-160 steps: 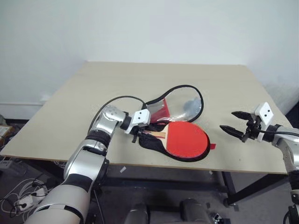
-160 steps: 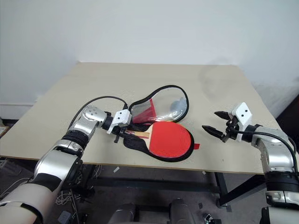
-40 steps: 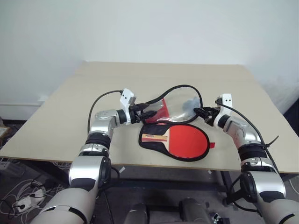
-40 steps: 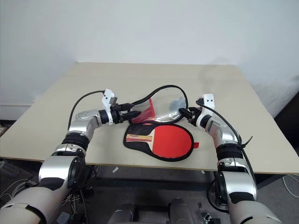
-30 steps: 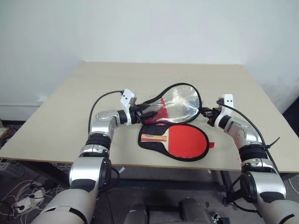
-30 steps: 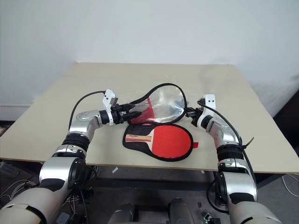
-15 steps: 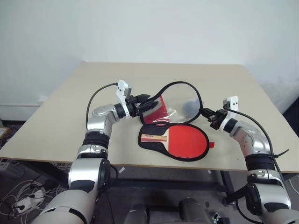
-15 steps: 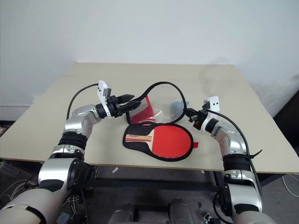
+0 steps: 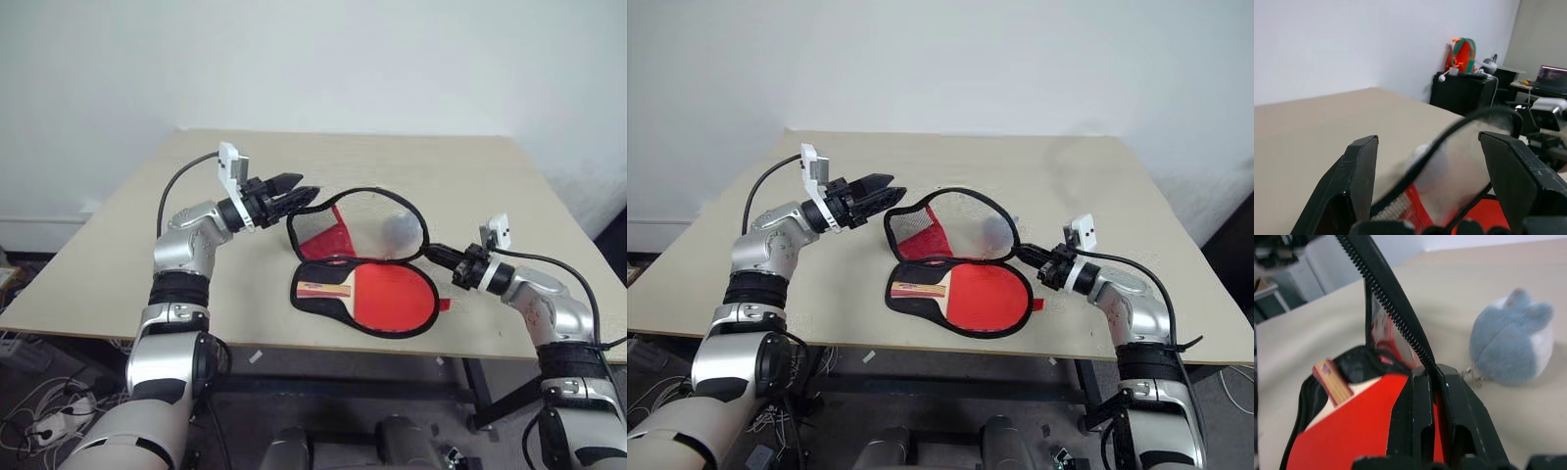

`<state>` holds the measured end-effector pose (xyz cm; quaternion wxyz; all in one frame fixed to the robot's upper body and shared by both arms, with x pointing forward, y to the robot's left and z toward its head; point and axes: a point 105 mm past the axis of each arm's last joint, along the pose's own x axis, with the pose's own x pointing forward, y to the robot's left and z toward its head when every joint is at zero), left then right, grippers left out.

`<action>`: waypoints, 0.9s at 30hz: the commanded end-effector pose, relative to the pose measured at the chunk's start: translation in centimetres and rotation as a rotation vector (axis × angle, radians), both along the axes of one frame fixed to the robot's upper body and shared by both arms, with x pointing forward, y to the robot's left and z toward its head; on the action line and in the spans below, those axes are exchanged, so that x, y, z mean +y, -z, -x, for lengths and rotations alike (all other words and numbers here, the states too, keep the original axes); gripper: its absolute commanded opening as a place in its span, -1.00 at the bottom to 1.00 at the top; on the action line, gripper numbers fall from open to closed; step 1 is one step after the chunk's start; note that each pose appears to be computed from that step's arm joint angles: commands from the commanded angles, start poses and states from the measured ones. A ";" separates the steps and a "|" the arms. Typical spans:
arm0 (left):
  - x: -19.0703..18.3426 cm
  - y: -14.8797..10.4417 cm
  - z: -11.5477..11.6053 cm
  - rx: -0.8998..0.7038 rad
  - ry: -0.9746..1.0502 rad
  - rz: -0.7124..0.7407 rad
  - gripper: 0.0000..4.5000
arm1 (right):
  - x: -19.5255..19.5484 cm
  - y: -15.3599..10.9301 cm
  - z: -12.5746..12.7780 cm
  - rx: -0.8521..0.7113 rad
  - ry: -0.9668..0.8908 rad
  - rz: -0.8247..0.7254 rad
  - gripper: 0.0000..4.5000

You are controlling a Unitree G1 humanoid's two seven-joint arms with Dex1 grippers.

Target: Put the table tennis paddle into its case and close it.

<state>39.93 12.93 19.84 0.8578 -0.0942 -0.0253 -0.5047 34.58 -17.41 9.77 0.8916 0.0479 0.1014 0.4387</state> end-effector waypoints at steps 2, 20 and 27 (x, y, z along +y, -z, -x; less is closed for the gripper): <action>-0.1 -2.1 1.0 -0.052 0.061 0.011 0.55 | -0.1 -0.4 0.2 -0.056 -0.040 0.083 -0.94; -1.6 -0.6 2.4 -0.024 0.162 -0.041 0.55 | -3.0 1.5 1.0 0.002 -0.079 0.247 -0.70; -2.0 -0.3 2.6 -0.021 0.176 -0.050 0.55 | -3.6 2.3 1.8 0.028 -0.112 0.310 0.12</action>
